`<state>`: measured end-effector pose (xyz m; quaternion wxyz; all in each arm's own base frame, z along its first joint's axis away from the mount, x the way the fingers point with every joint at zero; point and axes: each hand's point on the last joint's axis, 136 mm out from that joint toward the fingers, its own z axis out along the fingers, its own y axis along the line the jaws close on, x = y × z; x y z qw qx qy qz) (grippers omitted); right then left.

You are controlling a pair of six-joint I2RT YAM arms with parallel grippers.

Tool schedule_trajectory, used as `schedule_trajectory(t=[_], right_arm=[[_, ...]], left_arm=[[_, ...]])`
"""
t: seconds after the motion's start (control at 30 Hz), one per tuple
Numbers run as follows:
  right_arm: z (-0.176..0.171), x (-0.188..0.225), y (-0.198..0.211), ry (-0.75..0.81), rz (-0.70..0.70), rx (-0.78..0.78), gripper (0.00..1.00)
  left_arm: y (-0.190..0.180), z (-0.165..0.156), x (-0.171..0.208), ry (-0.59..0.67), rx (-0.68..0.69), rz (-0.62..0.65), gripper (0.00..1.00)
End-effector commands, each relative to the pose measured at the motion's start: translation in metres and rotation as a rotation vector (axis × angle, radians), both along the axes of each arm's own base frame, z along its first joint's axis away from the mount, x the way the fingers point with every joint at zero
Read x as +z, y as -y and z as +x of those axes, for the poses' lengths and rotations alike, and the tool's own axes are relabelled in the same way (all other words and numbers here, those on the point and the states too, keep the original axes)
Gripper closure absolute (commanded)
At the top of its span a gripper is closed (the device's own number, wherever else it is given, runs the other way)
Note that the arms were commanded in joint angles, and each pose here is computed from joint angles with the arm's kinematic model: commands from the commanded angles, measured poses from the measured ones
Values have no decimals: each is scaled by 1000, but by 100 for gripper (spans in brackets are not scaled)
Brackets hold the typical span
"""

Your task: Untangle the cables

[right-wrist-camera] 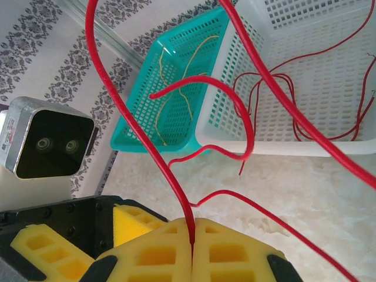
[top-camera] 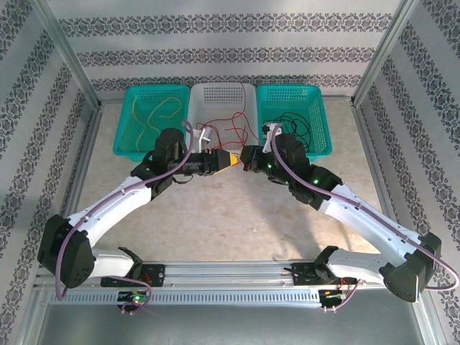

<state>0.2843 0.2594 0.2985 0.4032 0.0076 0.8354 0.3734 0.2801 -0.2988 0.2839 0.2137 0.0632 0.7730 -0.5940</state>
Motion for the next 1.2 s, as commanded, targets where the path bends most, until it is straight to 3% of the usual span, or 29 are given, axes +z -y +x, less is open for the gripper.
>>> schedule_trajectory(t=[0.0,0.27,0.8,1.17], right_arm=[[5,14,-4,23,48,5,98],[9,15,-8,15,81,-1,98],[14,13,-16,-10,165,-11,99],[17,19,-2,3,292,-72,100]], left_arm=[[8,-3,25,43,-34,-109,49],[12,-2,31,8,-45,-215,58],[16,3,25,-22,-41,-247,72],[10,12,13,-33,36,-224,100]])
